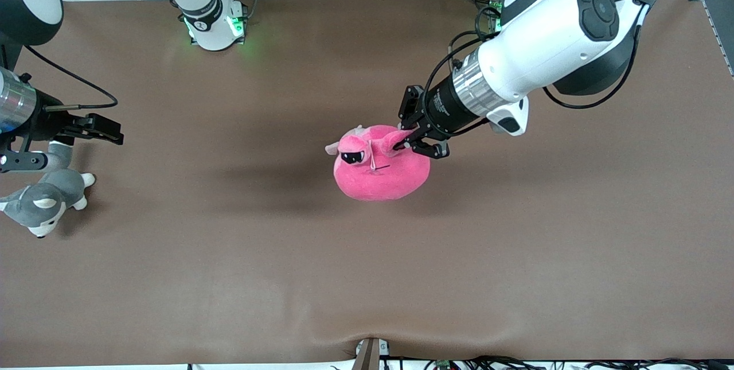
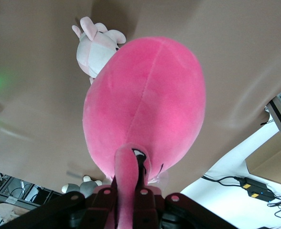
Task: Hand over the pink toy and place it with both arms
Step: 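Hold the pink plush with the left gripper while the right gripper reaches it, then grasp the pink plush with the right gripper and open the left gripper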
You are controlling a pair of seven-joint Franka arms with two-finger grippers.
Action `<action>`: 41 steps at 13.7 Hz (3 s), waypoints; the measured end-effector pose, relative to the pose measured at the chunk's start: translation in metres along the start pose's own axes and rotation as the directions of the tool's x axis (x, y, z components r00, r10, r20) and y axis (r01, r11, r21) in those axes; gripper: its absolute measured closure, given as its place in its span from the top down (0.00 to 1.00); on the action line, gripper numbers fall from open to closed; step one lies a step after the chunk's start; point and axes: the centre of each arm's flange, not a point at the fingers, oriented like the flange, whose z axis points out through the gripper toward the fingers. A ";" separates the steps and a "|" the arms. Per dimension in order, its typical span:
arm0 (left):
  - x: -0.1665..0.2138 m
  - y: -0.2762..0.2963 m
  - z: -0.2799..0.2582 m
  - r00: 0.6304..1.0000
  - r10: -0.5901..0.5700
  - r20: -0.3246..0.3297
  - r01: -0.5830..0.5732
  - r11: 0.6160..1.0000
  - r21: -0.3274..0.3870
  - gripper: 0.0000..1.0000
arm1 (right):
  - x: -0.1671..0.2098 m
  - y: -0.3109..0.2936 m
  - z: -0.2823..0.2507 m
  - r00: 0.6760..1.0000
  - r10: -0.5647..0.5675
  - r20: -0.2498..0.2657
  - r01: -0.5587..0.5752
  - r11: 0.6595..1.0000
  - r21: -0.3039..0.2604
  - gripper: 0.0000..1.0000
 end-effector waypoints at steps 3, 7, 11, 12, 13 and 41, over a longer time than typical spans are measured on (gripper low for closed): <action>0.001 0.001 0.002 1.000 -0.002 -0.001 0.002 1.000 0.003 0.11 | 0.000 0.000 0.000 1.000 0.000 -0.004 0.000 1.000 0.000 1.00; 0.001 0.001 0.002 1.000 -0.002 -0.001 0.002 1.000 0.003 0.11 | 0.009 -0.016 0.006 0.999 -0.026 -0.024 0.026 1.000 0.000 1.00; -0.007 -0.010 0.014 1.000 0.009 0.000 -0.009 1.000 0.017 0.11 | 0.022 -0.023 0.015 0.998 -0.029 -0.057 0.031 0.999 0.039 1.00; -0.010 -0.013 0.019 1.000 0.001 0.011 -0.001 1.000 0.016 0.11 | 0.027 -0.026 0.018 0.997 -0.028 -0.070 0.033 0.998 0.062 1.00; -0.014 -0.016 0.024 1.000 -0.012 0.025 0.011 1.000 0.013 0.11 | 0.031 -0.030 0.020 0.996 -0.029 -0.083 0.036 0.996 0.079 1.00; -0.053 -0.069 0.080 0.988 -0.102 0.115 0.102 0.995 0.011 0.11 | -0.027 -0.294 0.012 0.513 -0.778 -0.364 0.856 0.496 0.147 1.00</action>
